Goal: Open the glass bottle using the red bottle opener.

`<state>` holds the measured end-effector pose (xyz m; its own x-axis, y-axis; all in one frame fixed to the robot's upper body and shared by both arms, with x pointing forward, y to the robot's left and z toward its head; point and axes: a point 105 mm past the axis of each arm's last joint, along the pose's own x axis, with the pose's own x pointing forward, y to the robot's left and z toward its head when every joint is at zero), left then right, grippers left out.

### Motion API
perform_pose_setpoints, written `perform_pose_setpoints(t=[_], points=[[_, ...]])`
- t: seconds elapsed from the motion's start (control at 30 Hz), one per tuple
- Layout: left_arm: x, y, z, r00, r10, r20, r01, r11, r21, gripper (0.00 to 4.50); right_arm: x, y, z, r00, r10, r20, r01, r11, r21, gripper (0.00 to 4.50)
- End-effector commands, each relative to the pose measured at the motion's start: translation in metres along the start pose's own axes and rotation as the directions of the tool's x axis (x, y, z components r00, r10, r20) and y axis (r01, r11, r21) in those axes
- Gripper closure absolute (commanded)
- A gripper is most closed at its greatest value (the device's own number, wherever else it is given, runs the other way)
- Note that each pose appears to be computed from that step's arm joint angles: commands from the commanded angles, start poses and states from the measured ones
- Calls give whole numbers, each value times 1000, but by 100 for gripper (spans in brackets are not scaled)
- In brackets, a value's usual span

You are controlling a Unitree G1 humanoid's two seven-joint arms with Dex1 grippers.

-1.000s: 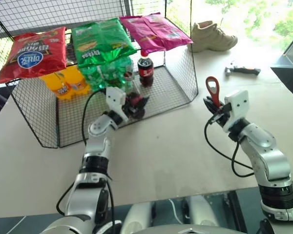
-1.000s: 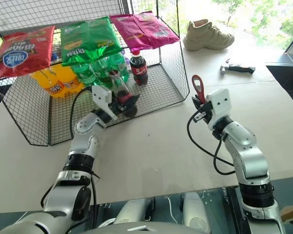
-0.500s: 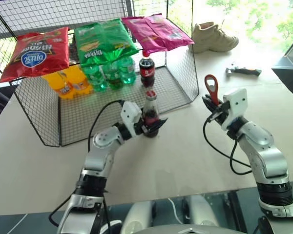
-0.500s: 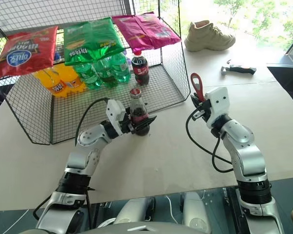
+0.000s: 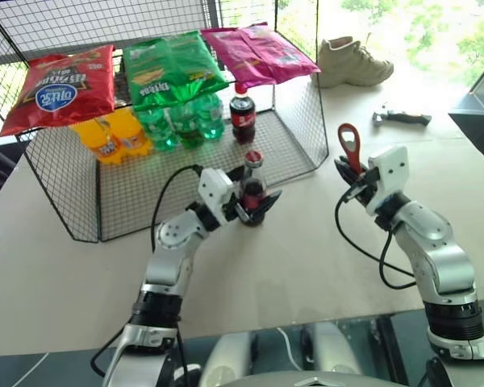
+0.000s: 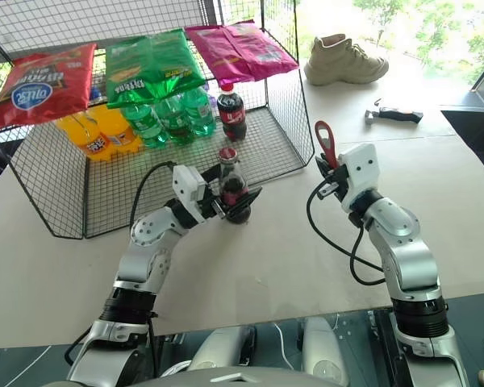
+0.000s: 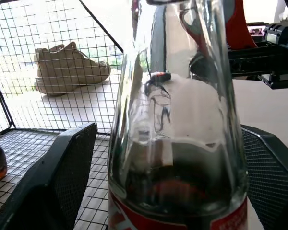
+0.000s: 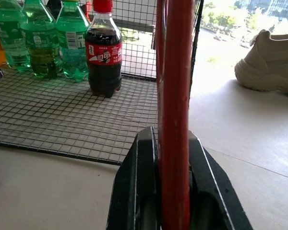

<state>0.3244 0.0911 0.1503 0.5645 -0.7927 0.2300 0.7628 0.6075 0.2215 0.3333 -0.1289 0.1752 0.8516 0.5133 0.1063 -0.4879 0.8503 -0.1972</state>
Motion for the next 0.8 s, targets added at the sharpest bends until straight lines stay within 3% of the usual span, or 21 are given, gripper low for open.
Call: perform_pose_setpoints(t=[0.03, 0.8], points=[[6, 0, 30, 994, -6, 108, 1, 999, 43, 9, 2, -1, 15, 998, 6, 55, -4, 999, -32, 450], [0, -4, 43, 991, 11, 133, -9, 1000, -14, 9, 7, 2, 13, 998, 35, 52, -33, 999, -30, 450]])
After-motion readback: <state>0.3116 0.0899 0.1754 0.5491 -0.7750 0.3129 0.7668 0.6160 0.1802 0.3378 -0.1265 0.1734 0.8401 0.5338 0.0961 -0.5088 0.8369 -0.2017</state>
